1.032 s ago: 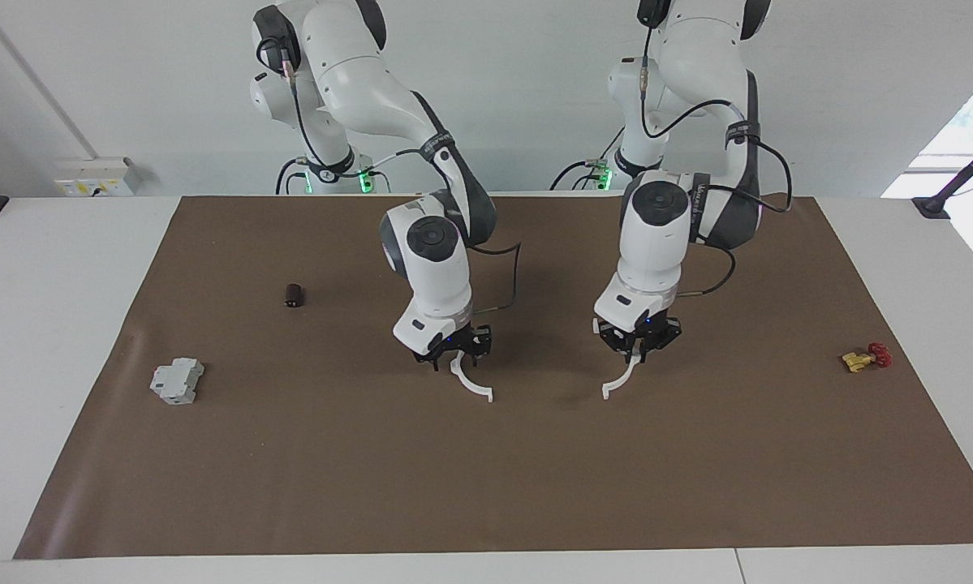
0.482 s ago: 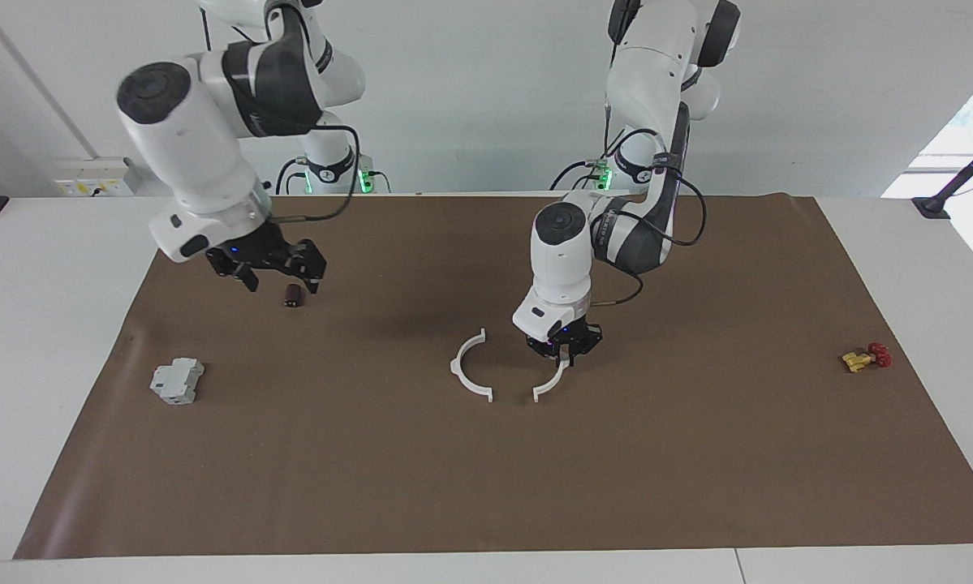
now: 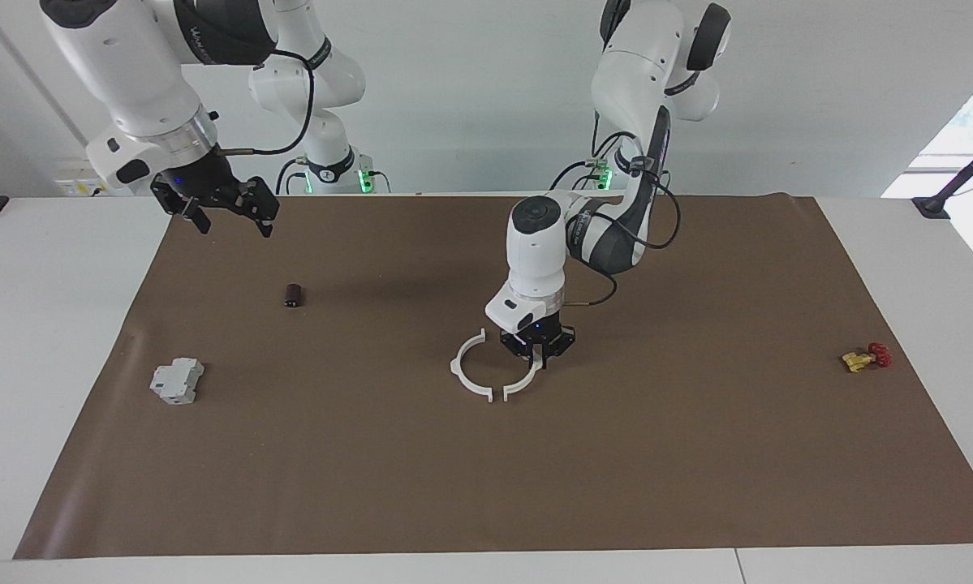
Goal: Assemble drain pipe with both arms
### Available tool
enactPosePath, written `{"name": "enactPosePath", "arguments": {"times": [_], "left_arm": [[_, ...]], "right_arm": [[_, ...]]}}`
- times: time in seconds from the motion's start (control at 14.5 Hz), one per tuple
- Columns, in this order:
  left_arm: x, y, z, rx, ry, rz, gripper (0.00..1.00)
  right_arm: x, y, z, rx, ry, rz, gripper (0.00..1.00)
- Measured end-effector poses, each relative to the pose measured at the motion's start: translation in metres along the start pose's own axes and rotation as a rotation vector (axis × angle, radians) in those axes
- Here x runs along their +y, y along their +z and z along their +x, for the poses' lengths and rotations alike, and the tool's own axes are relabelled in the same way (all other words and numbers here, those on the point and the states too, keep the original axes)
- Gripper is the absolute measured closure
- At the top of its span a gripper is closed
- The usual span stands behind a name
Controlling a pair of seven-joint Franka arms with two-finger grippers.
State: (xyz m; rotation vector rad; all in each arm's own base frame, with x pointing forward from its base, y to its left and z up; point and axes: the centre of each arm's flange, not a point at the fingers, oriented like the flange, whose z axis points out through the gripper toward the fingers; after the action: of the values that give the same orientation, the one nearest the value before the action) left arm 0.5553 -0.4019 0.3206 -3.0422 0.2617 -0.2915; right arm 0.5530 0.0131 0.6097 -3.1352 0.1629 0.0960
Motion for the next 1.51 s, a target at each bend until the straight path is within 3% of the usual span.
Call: {"name": "enactPosePath", "arguments": {"times": [1.03, 1.51], "left_arm": [[0.007, 0.017, -0.010, 0.008, 0.007, -0.025, 0.79], [0.013, 0.017, -0.014, -0.022, -0.043, -0.068, 0.79]], "right_arm": [[0.012, 0.008, -0.005, -0.003, -0.032, -0.032, 0.00], [0.027, 0.009, -0.002, 0.008, -0.050, -0.030, 0.00]]}}
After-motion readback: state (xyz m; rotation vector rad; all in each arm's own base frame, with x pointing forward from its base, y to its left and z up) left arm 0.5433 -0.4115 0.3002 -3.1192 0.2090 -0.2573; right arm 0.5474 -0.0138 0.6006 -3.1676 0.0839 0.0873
